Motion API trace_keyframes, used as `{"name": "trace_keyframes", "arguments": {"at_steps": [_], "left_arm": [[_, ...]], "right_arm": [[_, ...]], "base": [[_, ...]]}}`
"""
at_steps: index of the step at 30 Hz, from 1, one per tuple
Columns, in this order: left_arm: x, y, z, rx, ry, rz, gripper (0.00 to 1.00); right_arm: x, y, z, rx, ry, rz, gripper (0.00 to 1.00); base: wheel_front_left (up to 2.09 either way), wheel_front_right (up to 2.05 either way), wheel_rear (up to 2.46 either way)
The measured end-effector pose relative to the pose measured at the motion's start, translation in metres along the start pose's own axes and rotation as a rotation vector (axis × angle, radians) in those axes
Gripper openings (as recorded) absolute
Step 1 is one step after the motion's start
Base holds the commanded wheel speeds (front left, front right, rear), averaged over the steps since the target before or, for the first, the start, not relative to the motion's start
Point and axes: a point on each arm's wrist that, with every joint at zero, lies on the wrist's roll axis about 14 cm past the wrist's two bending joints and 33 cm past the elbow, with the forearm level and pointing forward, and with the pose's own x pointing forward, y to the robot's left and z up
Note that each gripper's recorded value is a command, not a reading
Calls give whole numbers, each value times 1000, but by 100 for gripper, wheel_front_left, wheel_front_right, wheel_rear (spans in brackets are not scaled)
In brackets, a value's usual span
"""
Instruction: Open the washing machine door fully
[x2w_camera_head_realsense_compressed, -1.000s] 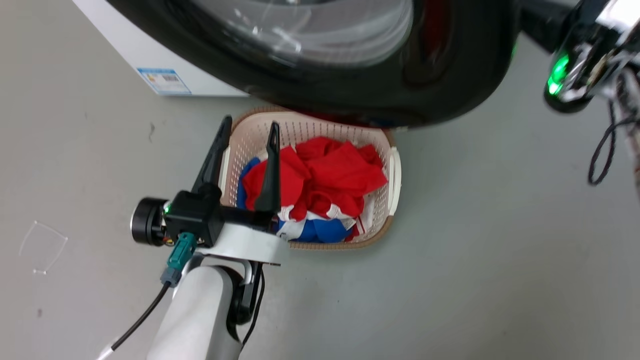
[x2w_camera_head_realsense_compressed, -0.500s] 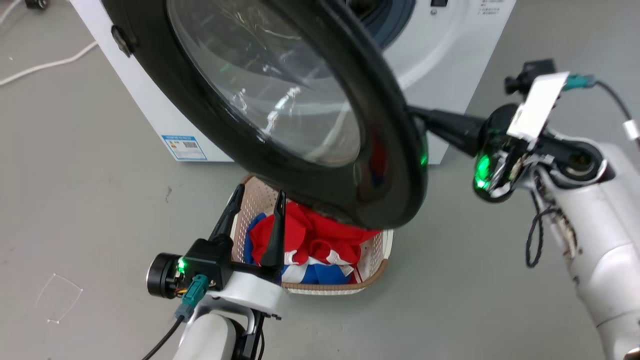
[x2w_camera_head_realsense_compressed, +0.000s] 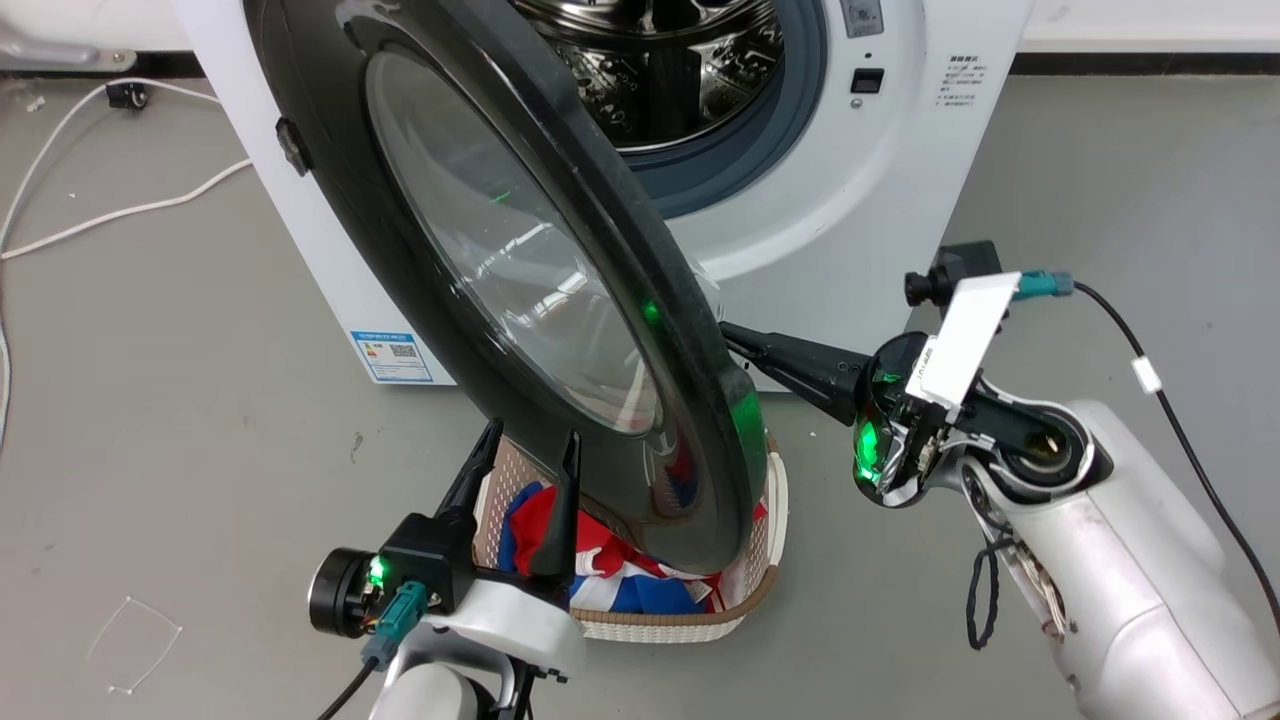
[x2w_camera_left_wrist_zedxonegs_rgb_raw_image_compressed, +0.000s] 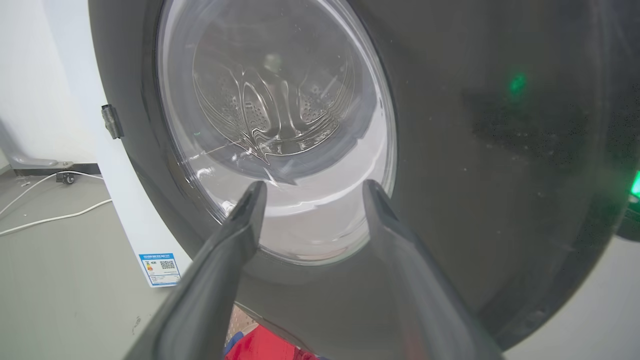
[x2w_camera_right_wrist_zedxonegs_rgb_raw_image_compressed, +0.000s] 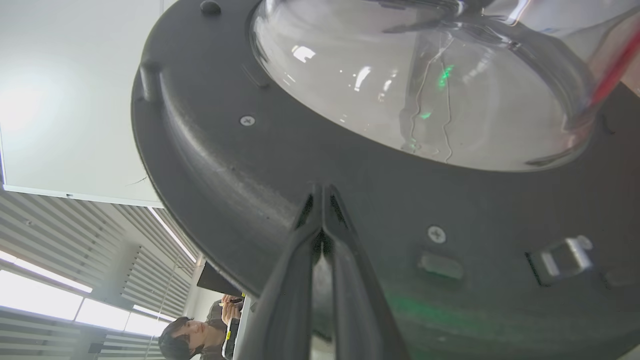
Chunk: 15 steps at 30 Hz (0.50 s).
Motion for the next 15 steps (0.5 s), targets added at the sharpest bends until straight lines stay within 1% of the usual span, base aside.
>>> {"name": "trace_keyframes", "arguments": {"at_steps": [1, 4, 5, 10, 13, 15], "left_arm": [[-2, -1, -1, -4, 4, -1, 100], [0, -1, -2, -6, 6, 1, 100], [0, -2, -3, -8, 7, 0, 100], [2, -4, -3, -9, 6, -4, 100], [2, -5, -2, -9, 5, -5, 100], [3, -5, -2, -9, 5, -7, 100]], "right_arm": [[-7, -3, 14, -15, -113, -11, 0], [-22, -3, 42, -42, -289, -19, 0], [-37, -8, 57, -55, -396, -33, 0], [-92, -20, 84, -67, -653, -60, 0], [-130, -30, 91, -80, -784, -93, 0], [-156, -39, 91, -116, -853, -138, 0]], "base": [[0, 0, 0], [0, 0, 0], [0, 0, 0], [0, 0, 0], [0, 0, 0], [0, 0, 0]]}}
